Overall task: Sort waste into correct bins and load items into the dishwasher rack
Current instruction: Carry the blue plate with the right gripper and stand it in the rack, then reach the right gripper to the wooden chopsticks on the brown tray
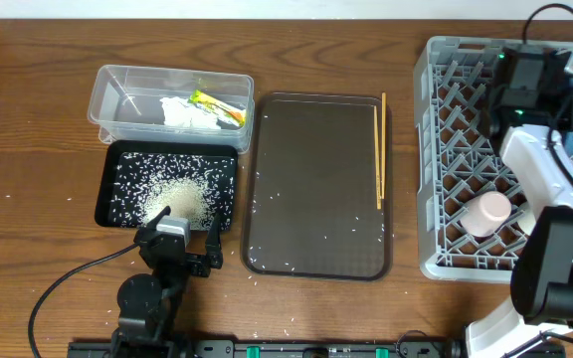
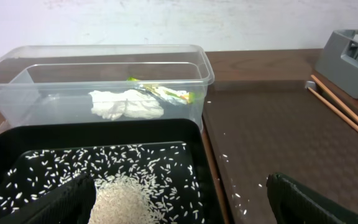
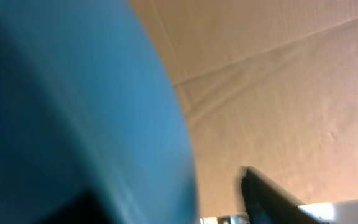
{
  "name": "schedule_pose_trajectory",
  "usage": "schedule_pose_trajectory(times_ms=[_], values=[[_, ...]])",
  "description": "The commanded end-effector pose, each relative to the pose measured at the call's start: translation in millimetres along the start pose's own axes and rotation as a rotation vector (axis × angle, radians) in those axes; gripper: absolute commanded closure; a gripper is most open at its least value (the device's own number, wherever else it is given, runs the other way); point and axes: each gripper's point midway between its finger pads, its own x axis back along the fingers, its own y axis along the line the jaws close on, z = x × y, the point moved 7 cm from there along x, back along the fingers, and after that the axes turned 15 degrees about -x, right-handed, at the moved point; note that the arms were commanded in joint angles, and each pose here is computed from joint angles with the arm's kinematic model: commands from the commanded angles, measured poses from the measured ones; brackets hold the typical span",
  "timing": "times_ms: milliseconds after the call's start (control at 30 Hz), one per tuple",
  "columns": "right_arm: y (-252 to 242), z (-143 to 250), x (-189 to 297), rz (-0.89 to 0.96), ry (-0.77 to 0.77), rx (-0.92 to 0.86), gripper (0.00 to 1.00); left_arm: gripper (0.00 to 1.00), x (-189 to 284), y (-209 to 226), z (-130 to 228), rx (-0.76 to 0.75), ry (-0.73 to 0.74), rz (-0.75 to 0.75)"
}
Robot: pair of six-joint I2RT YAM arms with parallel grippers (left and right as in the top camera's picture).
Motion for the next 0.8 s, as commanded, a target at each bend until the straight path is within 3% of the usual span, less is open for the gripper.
schedule_pose_trajectory(times_ms=[0,200,433,633,767], values=[[6.7,-12.2,25.0,-0.102,-0.064,-0.035,0.21,0.10,-2.6,-0.4,10.3,-0.001,0.027,-0.009],[-4.5,-27.8,69.0,-0.391,-0.167,-0.060,0.16,0.09,-2.6,-0.4,10.2,-0.001,0.027,-0.009],[-32.7,-19.6,145.0,-0.942,-0.176,-0.169,0.13,0.09,-2.6,-0.5,10.3,-0.001,0.027,-0.008],[-28.6,36.5,238.9,-1.458,0.134,-0.106,0.22,0.10,-2.6,-0.4,10.2,-0.001,0.027,-0.009],[-7.8,72.8,274.8,-1.536,0.420,-0.094,0.26,0.10,-2.6,-0.4,10.3,-0.001,0.027,-0.009]])
